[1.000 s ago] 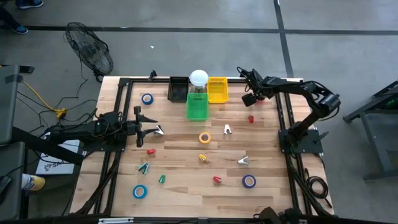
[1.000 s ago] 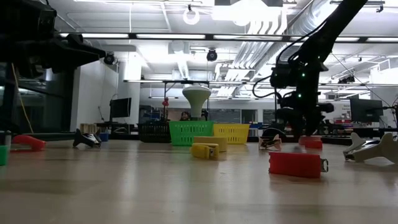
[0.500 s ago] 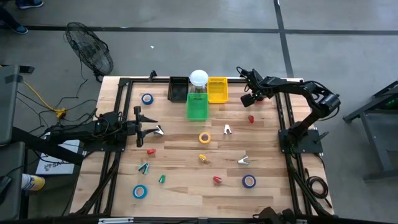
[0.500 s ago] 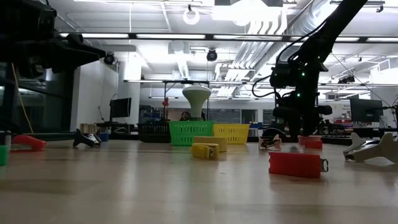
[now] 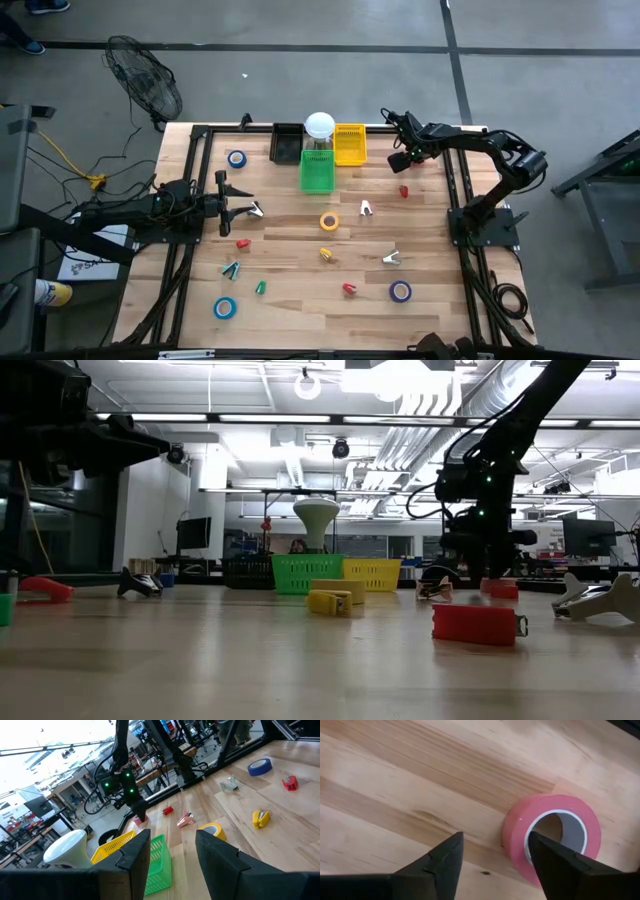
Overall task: Pick and place Stapler, Stapler remover, tape
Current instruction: Put the pink tape into the yellow bin
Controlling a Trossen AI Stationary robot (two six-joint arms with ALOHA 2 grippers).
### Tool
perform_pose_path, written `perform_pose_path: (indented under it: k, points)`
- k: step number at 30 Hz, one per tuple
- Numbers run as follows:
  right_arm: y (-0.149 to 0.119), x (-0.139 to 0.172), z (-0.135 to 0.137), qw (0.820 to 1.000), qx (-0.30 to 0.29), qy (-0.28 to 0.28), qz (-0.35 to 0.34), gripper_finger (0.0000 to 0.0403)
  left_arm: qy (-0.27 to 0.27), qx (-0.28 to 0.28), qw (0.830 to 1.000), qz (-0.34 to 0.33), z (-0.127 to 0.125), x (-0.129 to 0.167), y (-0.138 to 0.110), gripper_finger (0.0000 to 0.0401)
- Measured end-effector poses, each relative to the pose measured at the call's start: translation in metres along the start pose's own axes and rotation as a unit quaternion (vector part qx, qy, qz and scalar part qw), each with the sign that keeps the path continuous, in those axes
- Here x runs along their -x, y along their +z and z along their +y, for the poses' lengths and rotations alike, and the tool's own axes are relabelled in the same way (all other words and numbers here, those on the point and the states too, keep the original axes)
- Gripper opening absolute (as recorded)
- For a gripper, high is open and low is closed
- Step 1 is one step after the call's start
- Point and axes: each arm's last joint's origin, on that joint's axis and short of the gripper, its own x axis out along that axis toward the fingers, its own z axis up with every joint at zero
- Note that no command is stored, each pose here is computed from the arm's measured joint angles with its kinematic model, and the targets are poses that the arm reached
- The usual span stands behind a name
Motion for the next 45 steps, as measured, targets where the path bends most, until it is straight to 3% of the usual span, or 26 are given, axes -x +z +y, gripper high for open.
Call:
perform_pose_path:
  k: [18, 24, 34, 41, 45]
  points:
    - [-0.001, 0.000, -0.001, 1.000, 0.019, -0.004, 0.006, 0.0030, 0.000, 0.000, 1.000, 0.000, 0.000, 0.000, 0.000, 0.0154]
    - [0.000, 0.001, 0.000, 1.000, 0.023, 0.001, 0.007, 0.0029, 0.000, 0.000, 1.000, 0.000, 0.000, 0.000, 0.000, 0.0154]
    - [0.020, 0.014, 0.008, 0.995, 0.049, 0.082, -0.028, 0.0029, 0.000, 0.000, 1.000, 0.000, 0.000, 0.000, 0.000, 0.0154]
    - [0.039, 0.023, 0.018, 0.971, 0.085, 0.197, -0.103, 0.0029, 0.000, 0.000, 1.000, 0.000, 0.000, 0.000, 0.000, 0.0154]
    - [0.045, 0.026, 0.021, 0.957, 0.105, 0.233, -0.136, 0.0029, 0.000, 0.000, 1.000, 0.000, 0.000, 0.000, 0.000, 0.0154]
